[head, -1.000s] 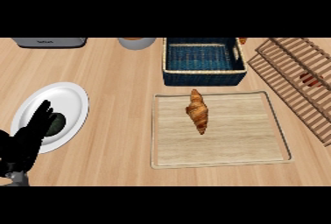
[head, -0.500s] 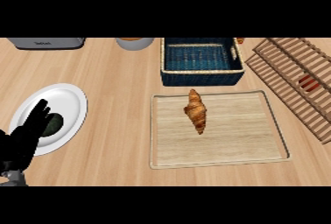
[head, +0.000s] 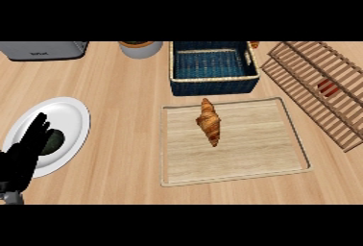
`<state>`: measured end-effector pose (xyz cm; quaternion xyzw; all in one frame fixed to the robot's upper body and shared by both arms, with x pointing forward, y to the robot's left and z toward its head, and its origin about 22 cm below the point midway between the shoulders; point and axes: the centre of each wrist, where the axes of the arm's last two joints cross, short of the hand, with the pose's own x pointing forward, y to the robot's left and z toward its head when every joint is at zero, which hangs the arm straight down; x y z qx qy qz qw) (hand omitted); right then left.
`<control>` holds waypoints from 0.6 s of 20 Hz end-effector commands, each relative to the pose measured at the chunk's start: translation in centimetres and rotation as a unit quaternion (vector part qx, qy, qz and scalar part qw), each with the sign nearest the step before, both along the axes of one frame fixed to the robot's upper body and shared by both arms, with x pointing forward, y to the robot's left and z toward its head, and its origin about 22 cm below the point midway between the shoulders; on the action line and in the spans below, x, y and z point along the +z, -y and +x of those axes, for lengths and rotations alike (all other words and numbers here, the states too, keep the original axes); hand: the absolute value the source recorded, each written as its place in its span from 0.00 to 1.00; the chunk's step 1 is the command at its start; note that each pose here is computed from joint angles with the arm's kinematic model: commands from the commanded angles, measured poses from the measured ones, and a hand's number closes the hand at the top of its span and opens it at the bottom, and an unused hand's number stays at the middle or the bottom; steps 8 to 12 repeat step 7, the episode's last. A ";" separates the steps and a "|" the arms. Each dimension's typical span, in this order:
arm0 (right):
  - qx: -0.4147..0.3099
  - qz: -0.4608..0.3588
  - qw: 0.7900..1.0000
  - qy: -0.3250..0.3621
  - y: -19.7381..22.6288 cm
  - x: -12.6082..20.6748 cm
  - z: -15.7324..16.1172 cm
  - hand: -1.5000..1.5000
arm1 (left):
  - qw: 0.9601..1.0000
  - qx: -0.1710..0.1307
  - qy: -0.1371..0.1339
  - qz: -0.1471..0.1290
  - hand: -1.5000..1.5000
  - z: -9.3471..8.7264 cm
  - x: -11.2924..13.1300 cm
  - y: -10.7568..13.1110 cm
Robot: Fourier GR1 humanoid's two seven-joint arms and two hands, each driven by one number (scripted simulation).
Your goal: Pick the bell pepper from the tray and place it in the tiered shelf
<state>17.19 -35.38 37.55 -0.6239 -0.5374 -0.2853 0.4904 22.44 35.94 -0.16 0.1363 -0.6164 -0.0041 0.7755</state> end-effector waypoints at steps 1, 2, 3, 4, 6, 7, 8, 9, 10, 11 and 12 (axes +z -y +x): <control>-0.027 0.053 0.997 -0.056 -0.3 0.5 -4.5 0.00 | 1.000 0.018 -0.023 -0.004 0.50 -2.2 -1.0 -0.8; -0.025 0.050 0.996 -0.074 0.0 0.5 -4.9 0.00 | 0.999 0.027 -0.022 0.005 0.50 -1.6 -0.4 -1.5; -0.024 0.045 0.996 -0.073 -0.7 0.7 -5.4 0.00 | 1.000 0.020 -0.013 -0.007 0.50 -1.6 -0.8 0.1; -0.024 0.042 0.997 -0.060 -0.6 0.5 -6.4 0.00 | 1.000 0.019 -0.024 -0.002 0.50 -2.1 -1.0 -0.5; -0.024 0.034 0.997 -0.062 -0.2 -0.2 -7.8 0.00 | 0.999 0.034 -0.029 -0.004 0.50 -2.8 -1.3 -1.2; -0.025 0.027 0.998 -0.060 -0.7 0.1 -8.2 0.00 | 0.999 0.030 -0.026 -0.008 0.50 -2.4 -1.1 -1.4; -0.025 0.027 0.998 -0.060 -0.7 0.1 -8.2 0.00 | 0.999 0.030 -0.026 -0.008 0.50 -2.4 -1.1 -1.4; -0.025 0.027 0.998 -0.060 -0.7 0.1 -8.2 0.00 | 0.999 0.030 -0.026 -0.008 0.50 -2.4 -1.1 -1.4; -0.025 0.027 0.998 -0.060 -0.7 0.1 -8.2 0.00 | 0.999 0.030 -0.026 -0.008 0.50 -2.4 -1.1 -1.4; -0.025 0.027 0.998 -0.060 -0.7 0.1 -8.2 0.00 | 0.999 0.030 -0.026 -0.008 0.50 -2.4 -1.1 -1.4; -0.025 0.027 0.998 -0.060 -0.7 0.1 -8.2 0.00 | 0.999 0.030 -0.026 -0.008 0.50 -2.4 -1.1 -1.4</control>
